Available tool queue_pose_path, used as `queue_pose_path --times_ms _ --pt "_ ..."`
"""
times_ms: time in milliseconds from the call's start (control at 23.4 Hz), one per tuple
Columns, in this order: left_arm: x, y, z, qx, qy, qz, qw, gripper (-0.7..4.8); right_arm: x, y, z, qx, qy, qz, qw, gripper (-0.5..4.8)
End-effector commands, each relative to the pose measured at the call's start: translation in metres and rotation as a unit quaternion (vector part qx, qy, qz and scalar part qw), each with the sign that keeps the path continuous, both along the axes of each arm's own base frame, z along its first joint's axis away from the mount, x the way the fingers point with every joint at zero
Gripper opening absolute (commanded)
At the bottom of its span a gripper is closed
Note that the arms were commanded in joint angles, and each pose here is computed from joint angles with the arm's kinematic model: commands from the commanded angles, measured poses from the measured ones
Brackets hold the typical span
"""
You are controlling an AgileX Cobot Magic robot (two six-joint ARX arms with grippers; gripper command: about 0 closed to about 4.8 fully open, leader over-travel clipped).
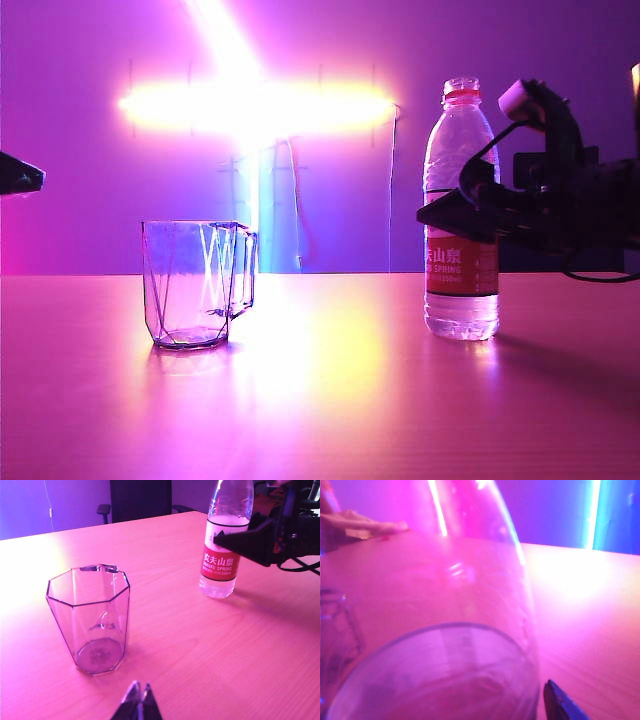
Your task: Pick up the mineral water bottle on the table and pour water into the mug until it's half full.
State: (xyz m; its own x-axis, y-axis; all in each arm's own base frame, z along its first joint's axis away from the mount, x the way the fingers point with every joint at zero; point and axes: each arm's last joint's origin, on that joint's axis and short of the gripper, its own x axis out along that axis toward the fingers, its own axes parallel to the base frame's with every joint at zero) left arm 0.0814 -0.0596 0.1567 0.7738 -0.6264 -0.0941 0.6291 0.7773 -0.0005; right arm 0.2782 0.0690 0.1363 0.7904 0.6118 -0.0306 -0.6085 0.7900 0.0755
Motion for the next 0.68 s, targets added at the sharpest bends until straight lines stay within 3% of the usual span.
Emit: queue_pose_path --times_ms 43,427,512,555,598,683 --pt "0.0001 0.0000 0.0025 -0.005 -0.005 0.000 1.000 -0.02 0.0018 0.0006 0.0005 0.001 0.006 0.003 1.000 4.79" --pt "0.0001 0.0000 0.0025 -0.005 -0.005 0.000 1.000 -0.02 0.0008 0.0048 -0.0017 0.004 0.023 0.011 1.000 4.77" --pt "0.0001 0.0000 0.0026 -0.006 -0.006 0.000 1.000 -0.02 0.0000 0.0077 -0.0018 0.003 0.024 0.017 1.000 4.32" --pt "0.0001 0.0000 0.0026 -0.006 -0.006 0.000 1.000 -0.02 -0.0001 0.0080 -0.0019 0.003 0.024 0.018 1.000 3.72" --pt "0.0001 0.0000 0.0026 -0.006 -0.006 0.000 1.000 -0.02 -0.0001 0.0080 -0.0019 0.003 0.024 0.018 1.000 3.51" --pt "0.0001 0.0000 0.0026 -0.006 -0.006 0.000 1.000 -0.02 -0.0001 0.0080 -0.0016 0.004 0.023 0.018 1.000 3.49"
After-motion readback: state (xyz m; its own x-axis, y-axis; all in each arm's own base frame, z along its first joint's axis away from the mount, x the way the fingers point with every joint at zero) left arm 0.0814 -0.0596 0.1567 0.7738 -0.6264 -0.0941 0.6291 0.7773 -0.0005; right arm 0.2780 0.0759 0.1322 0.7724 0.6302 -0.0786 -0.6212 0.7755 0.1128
